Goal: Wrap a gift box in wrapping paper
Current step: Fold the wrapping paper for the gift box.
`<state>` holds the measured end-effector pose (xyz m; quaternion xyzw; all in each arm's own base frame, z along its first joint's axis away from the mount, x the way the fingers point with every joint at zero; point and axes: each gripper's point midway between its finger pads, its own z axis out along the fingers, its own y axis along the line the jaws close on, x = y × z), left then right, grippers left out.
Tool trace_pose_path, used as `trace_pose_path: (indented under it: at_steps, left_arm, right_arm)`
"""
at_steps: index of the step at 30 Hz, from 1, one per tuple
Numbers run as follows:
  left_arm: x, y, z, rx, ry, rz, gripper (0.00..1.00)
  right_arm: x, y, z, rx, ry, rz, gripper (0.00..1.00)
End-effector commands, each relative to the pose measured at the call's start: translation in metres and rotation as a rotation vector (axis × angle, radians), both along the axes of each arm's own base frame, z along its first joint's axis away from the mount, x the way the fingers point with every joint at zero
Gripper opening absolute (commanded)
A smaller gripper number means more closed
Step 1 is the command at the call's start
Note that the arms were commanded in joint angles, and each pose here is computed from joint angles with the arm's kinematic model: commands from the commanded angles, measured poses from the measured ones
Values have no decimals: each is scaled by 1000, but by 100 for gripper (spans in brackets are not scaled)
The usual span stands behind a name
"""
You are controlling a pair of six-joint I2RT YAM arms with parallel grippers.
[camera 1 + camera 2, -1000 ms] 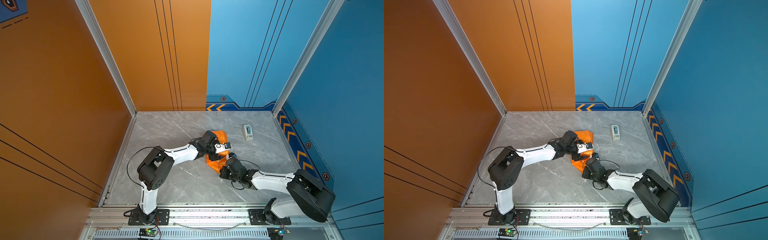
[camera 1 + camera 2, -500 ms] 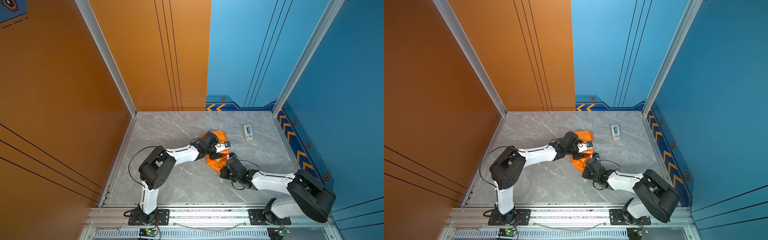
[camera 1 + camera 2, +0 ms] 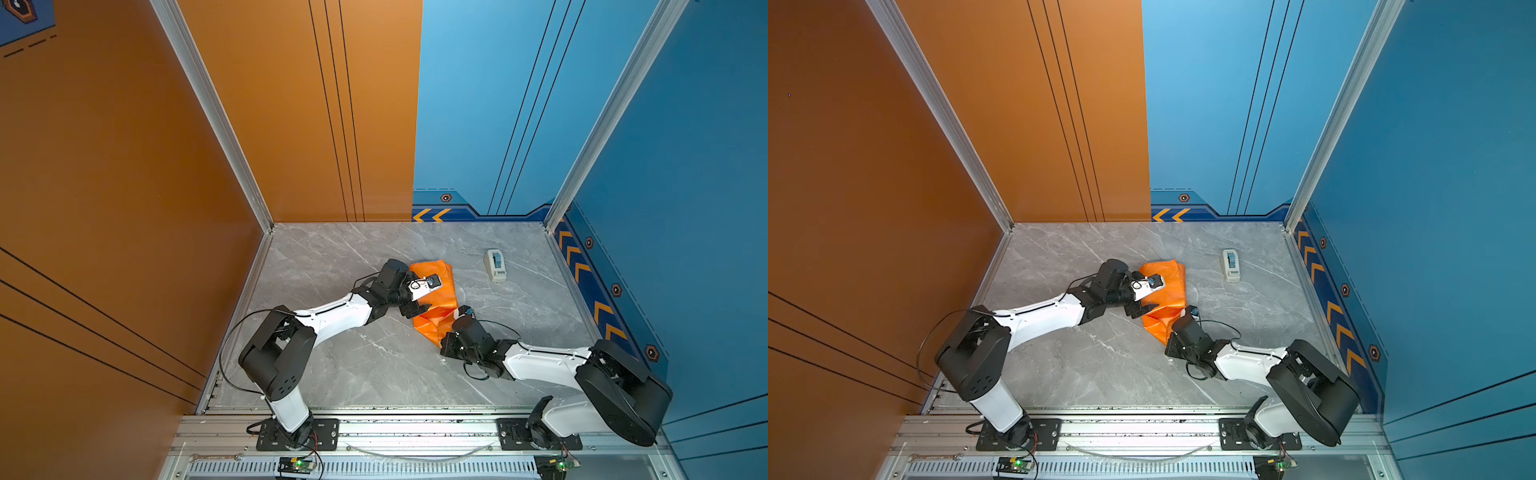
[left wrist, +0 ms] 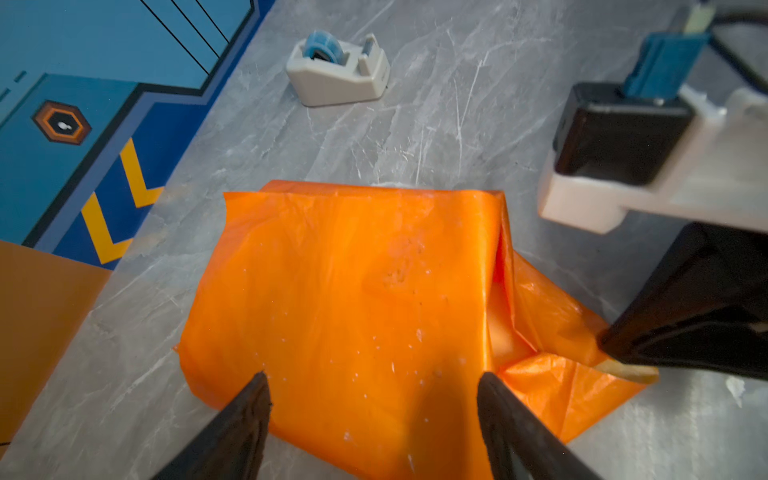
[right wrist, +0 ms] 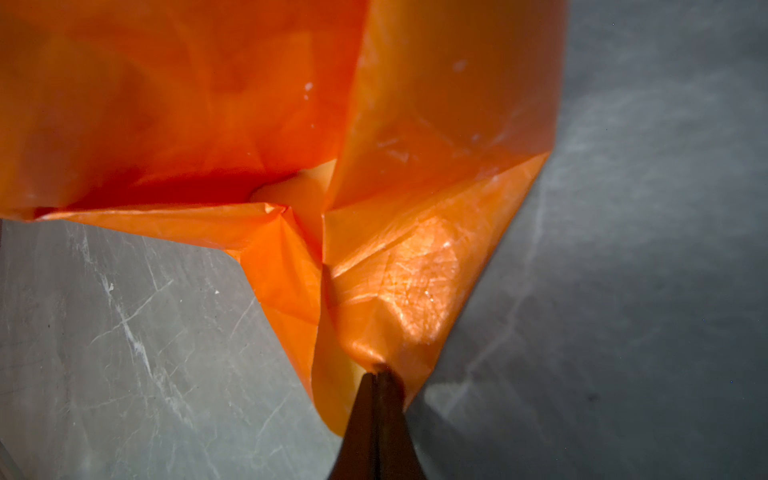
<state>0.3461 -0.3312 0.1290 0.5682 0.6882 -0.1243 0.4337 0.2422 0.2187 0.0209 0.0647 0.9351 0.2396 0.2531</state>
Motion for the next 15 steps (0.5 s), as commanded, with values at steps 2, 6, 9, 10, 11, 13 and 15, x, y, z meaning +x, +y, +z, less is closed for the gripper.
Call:
trace_pose_path:
  at_steps: [2,6,9,10,11,13,15]
  left_arm:
    - [-14,15,-31,79,20,13,85]
    - [-19,17,-27,-10,4,29,98]
    - [-22,20,-36,-11,-6,35,98]
    - [-18,23,-41,7,-27,58,98]
    - [-16,24,-44,20,-43,71,98]
    - [-11,26,-48,40,-70,94,99]
    - [-6,27,-50,59,-86,114,100]
  right_arm:
    - [-10,-19,-13,-75,37,-20,1]
    - [-10,-20,-14,-78,39,-20,1]
    - [-10,-20,-13,-78,37,-21,1]
    - [-10,-20,-13,-77,36,-21,1]
    - [-10,-20,-13,-76,35,-21,1]
    - [-10,-20,-12,-77,35,-20,1]
    - [-10,-19,-11,-74,32,-20,1]
